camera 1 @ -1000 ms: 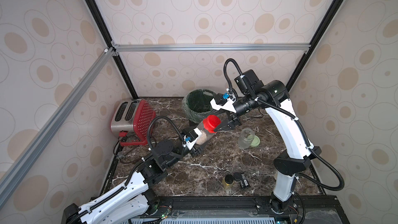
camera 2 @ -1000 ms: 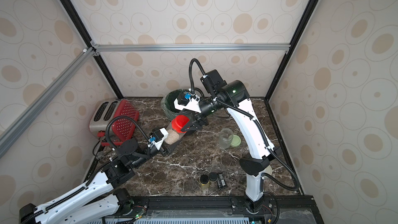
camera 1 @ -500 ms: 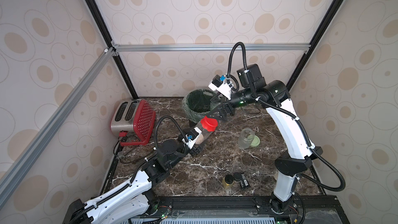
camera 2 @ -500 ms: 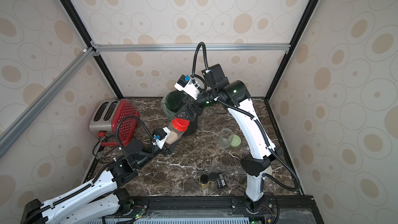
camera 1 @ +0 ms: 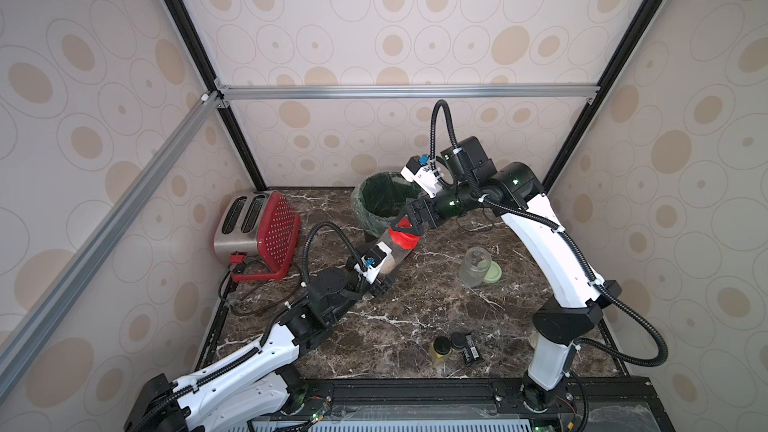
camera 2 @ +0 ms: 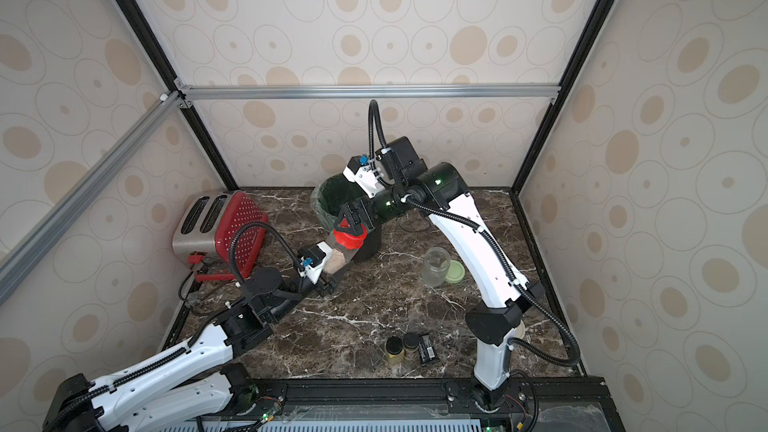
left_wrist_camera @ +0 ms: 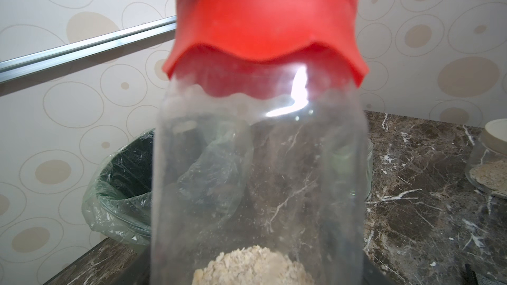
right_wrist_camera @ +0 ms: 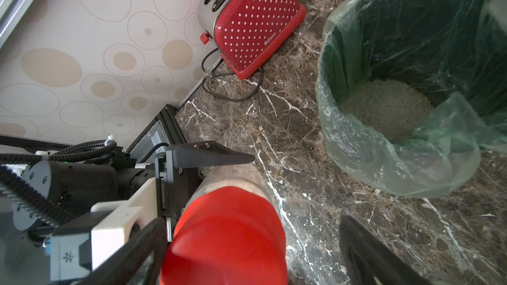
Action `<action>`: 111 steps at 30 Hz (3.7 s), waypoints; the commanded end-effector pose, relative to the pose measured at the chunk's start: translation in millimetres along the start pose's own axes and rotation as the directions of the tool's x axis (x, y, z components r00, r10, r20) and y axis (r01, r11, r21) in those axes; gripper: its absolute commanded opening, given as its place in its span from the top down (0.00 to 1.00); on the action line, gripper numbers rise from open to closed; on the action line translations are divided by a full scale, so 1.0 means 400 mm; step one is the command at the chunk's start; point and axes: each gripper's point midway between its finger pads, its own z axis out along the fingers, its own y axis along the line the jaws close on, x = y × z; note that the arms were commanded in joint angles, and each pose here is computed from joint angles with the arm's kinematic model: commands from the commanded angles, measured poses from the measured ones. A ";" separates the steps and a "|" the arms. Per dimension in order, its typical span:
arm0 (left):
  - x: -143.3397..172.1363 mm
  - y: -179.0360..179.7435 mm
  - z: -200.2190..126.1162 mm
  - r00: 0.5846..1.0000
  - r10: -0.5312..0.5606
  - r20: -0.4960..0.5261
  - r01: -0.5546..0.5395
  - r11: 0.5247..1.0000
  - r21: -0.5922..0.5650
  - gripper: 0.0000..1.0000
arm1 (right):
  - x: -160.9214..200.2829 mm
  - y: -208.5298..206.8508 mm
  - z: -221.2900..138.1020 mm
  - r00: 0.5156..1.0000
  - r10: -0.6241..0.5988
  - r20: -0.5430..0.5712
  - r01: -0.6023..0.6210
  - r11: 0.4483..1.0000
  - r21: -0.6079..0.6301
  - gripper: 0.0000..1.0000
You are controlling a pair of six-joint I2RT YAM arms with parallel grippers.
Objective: Empty expired oatmeal from jars
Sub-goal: Unscrew the lid from the jar, then place the lid at the center of the board.
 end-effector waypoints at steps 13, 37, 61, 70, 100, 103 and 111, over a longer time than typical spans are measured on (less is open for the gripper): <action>-0.061 0.024 -0.009 0.997 0.029 0.069 -0.027 0.999 -0.030 0.64 | 0.047 0.079 -0.022 0.998 -0.024 -0.049 0.020 0.996 -0.091 0.10; -0.005 -0.009 -0.034 0.997 -0.062 0.037 0.061 0.998 0.032 0.65 | 0.123 0.228 -0.185 0.525 -0.796 0.302 0.841 0.429 -0.330 0.61; 0.017 0.069 -0.088 0.990 -0.139 0.011 0.139 0.980 -0.140 0.68 | 0.033 -0.125 -0.075 0.950 -0.191 0.249 0.180 0.981 0.070 0.58; 0.001 0.078 -0.106 0.988 -0.149 0.028 0.152 0.977 -0.147 0.67 | 0.286 -0.322 0.158 0.995 0.095 0.009 -0.095 0.985 0.143 0.60; 0.003 0.058 -0.065 0.988 -0.156 0.001 0.156 0.982 -0.110 0.65 | 0.528 -0.521 0.390 0.950 0.272 -0.157 -0.219 0.932 0.287 0.16; 0.006 0.053 -0.062 0.989 -0.151 -0.009 0.149 0.983 -0.103 0.65 | 0.525 -0.519 0.382 0.952 0.267 -0.151 -0.215 0.932 0.292 0.13; -0.006 0.047 -0.052 0.989 -0.141 -0.040 0.138 0.987 -0.078 0.65 | 0.421 -0.381 0.226 0.980 0.177 -0.091 -0.156 0.966 0.204 0.13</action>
